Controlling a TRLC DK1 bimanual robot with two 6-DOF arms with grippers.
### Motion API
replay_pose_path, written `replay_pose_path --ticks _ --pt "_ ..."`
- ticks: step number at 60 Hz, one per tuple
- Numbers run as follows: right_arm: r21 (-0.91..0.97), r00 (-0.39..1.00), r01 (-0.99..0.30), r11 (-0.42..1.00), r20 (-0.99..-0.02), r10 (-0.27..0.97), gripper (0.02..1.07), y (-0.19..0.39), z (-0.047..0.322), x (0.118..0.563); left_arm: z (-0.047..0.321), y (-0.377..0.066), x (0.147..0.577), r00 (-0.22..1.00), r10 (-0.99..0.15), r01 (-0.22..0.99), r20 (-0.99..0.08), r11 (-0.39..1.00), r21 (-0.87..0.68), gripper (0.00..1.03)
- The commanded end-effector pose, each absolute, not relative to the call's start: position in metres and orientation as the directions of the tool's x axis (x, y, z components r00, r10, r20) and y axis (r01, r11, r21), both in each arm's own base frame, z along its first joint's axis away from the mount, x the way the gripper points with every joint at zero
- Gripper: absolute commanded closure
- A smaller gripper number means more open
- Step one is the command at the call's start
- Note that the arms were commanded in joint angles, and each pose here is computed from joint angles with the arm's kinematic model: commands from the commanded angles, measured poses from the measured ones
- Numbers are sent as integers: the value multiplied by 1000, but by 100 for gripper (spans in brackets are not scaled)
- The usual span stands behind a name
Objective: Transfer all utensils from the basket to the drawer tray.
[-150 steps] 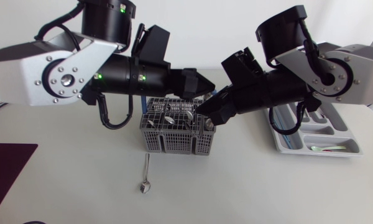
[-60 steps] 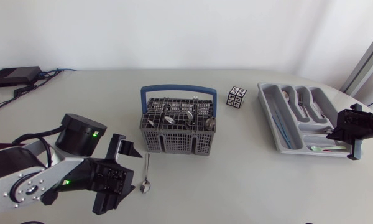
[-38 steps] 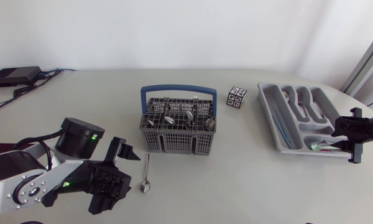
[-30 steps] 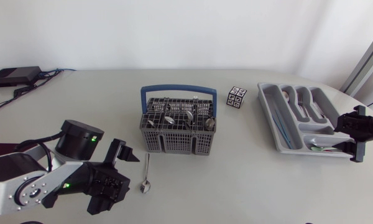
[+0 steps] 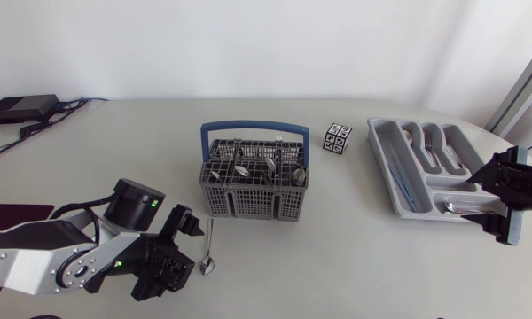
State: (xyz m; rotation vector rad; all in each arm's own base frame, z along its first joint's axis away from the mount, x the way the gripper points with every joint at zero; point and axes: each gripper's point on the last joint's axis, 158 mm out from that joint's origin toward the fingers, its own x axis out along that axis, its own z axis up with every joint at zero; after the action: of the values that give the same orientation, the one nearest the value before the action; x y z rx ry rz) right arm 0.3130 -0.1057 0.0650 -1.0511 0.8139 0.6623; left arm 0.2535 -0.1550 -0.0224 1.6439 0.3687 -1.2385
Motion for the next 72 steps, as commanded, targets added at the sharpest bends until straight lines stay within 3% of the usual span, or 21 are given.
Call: replay_pose_path --ticks 1,26,72 --pt "-451 522 -814 365 -845 120 9 -87 56 299 -24 -159 256 416 -298 688 -859 -515 512 7" --pt "-408 478 -854 322 -861 176 9 -46 44 265 -14 -158 266 363 -215 569 -907 -719 398 7" --pt "-388 456 -882 268 -847 273 9 15 30 233 -23 -177 265 173 -59 405 -983 -905 126 12"
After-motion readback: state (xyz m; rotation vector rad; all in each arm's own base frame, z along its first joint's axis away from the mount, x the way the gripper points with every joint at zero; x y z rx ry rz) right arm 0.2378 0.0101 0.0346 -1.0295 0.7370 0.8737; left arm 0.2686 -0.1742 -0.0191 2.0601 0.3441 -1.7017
